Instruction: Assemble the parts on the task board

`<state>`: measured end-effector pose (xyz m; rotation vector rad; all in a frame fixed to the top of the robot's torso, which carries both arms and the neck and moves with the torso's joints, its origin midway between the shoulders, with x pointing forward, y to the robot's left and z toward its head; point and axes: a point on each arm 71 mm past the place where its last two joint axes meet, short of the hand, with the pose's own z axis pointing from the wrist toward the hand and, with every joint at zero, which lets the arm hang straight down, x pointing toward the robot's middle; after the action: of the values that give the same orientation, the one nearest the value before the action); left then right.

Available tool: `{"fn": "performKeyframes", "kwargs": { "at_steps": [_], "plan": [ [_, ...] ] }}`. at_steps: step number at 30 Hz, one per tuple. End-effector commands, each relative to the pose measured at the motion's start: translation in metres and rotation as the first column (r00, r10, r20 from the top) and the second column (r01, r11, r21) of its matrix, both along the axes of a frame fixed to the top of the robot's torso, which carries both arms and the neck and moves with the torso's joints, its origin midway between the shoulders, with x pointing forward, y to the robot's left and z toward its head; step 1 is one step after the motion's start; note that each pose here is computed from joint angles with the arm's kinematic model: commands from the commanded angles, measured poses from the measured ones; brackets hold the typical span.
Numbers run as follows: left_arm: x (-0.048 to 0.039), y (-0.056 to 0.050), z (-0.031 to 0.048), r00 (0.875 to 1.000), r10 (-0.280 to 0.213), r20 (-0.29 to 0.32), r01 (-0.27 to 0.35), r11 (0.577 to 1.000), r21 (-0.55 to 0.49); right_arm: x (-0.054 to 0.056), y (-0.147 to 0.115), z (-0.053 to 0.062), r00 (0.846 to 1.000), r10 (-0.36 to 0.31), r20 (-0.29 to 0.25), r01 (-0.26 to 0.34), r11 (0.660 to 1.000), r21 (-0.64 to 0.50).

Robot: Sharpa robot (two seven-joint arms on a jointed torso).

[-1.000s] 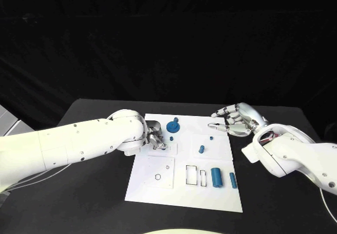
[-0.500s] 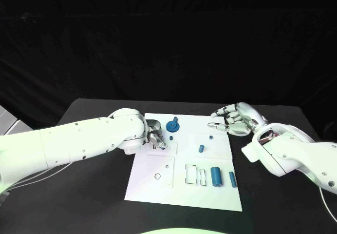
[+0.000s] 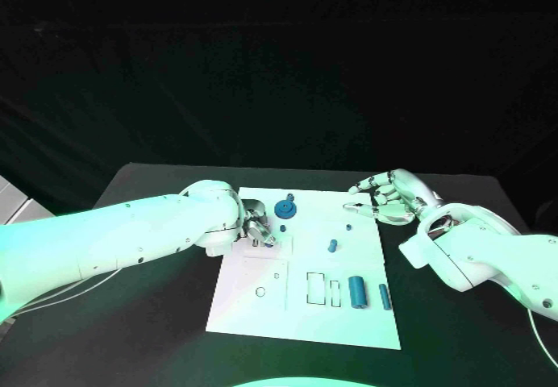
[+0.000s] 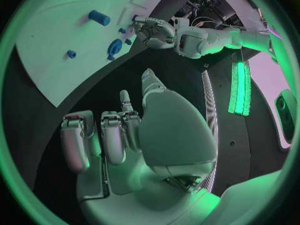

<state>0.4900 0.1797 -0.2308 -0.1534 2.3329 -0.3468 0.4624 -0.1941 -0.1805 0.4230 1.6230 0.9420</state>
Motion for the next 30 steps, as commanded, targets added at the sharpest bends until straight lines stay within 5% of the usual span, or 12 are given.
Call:
{"fn": "performKeyframes", "kwargs": {
  "at_steps": [1, 30],
  "plan": [
    [-0.0019, -0.0017, -0.0029, 1.000, -0.010, -0.029, 0.010, 1.000, 0.002, -0.0009, 0.0015, 0.0000, 1.000, 0.018, 0.003, -0.018, 1.000, -0.007],
    [-0.0013, 0.0038, 0.0018, 1.000, 0.018, 0.006, -0.018, 1.000, -0.020, -0.0008, -0.0003, -0.0001, 1.000, 0.012, 0.004, -0.012, 1.000, -0.008]
  ]
}}
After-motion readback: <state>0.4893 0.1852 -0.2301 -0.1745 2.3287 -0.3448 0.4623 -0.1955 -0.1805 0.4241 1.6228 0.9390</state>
